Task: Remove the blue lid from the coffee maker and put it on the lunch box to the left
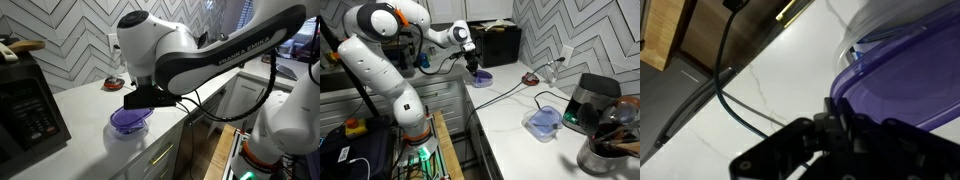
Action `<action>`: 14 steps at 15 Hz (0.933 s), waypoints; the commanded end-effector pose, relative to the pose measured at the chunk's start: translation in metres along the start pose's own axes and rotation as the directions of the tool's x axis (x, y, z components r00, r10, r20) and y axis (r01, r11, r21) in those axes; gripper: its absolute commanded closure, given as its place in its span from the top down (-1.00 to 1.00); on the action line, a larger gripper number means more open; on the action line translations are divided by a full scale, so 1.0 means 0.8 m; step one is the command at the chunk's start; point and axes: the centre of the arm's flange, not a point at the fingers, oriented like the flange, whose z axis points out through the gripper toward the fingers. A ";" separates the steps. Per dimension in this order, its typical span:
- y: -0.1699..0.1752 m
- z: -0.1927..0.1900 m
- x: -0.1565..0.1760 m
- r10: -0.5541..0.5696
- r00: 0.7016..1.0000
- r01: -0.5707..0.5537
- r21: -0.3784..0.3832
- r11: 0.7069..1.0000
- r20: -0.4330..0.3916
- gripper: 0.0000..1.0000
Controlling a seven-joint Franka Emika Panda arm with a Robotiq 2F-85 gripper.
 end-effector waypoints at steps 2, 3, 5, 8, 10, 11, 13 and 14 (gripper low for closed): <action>-0.030 0.021 0.003 -0.021 1.000 0.020 -0.042 0.999 -0.017 -0.96; -0.033 0.021 0.005 -0.028 0.999 0.027 -0.041 0.999 -0.023 -0.96; -0.044 0.022 0.011 -0.053 0.998 0.051 -0.046 0.998 -0.027 -0.96; -0.058 0.029 0.010 -0.109 0.994 0.108 -0.057 0.993 -0.014 -0.96; -0.072 0.035 0.008 -0.137 0.991 0.137 -0.063 0.989 -0.001 -0.96; -0.079 0.038 0.008 -0.151 0.988 0.151 -0.066 0.986 0.012 -0.96; -0.091 0.047 0.007 -0.183 0.982 0.186 -0.079 0.979 0.043 -0.31; -0.094 0.051 0.007 -0.194 0.980 0.198 -0.083 0.977 0.052 -0.18</action>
